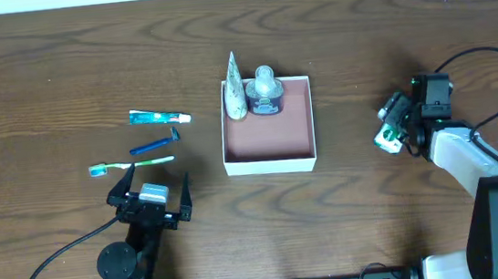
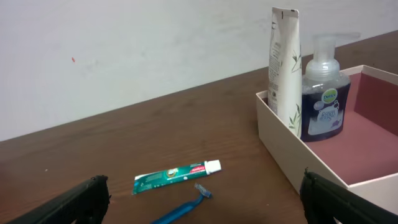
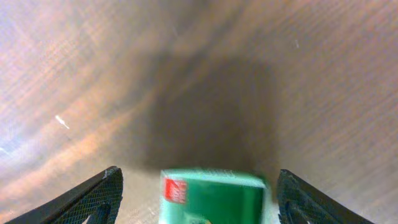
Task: Pack container
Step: 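Move the right gripper to the green Dettol soap bar and grasp it, then lift the Dettol bar and carry it over the box's right side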
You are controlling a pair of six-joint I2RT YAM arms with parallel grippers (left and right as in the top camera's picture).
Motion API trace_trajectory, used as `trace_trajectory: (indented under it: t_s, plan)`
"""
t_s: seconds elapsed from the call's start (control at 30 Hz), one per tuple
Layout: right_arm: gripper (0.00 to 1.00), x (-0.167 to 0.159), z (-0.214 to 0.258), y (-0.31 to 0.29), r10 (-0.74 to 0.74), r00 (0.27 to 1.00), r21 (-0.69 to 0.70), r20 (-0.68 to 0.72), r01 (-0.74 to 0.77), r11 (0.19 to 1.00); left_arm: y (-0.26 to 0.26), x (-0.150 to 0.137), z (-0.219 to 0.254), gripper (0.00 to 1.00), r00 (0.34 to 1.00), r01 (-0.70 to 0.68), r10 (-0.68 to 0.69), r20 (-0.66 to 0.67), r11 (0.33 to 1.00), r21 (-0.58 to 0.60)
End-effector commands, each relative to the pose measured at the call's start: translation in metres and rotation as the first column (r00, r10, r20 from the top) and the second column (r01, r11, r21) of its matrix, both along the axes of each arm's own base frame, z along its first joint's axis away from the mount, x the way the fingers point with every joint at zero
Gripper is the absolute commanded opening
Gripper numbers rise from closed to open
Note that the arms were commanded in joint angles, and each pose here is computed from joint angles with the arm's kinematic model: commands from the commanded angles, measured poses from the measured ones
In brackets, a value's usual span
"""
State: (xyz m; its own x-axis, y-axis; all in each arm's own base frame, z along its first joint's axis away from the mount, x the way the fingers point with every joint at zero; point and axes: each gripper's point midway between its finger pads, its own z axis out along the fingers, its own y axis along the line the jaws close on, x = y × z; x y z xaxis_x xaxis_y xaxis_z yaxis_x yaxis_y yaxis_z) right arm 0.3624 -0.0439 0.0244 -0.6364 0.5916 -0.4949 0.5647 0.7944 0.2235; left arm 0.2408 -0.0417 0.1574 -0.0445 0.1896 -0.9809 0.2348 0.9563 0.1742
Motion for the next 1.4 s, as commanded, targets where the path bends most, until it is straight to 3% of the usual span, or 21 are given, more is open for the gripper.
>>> trace_trajectory:
  t_s: [0.0, 0.3, 0.73, 1.13, 1.37]
  plan:
    - [0.78, -0.009, -0.007, 0.007, 0.053, 0.997, 0.012, -0.051, -0.053, 0.999, -0.001, -0.001, -0.015, 0.98, 0.999, 0.009, -0.009, -0.048, 1.000, -0.009]
    - [0.75, -0.039, -0.022, 0.017, 0.027, 0.984, 0.081, -0.178, -0.012, 0.997, -0.001, -0.001, -0.015, 0.98, 0.999, 0.009, -0.009, -0.048, 1.000, -0.009]
    - [0.49, -0.027, -0.017, 0.025, 0.104, 0.985, 0.048, -0.134, -0.099, 0.994, -0.001, -0.001, -0.015, 0.98, 0.999, 0.008, -0.009, -0.048, 1.000, -0.009]
    - [0.51, 0.008, 0.016, 0.047, 0.266, 0.964, 0.090, -0.007, -0.264, 0.960, -0.001, -0.001, -0.015, 0.98, 0.999, 0.008, -0.009, -0.048, 1.000, -0.009]
    - [0.51, 0.030, 0.078, 0.092, 0.479, 0.862, 0.187, 0.167, -0.504, 0.843, -0.001, -0.001, -0.015, 0.98, 0.999, 0.008, -0.009, -0.048, 1.000, -0.009]
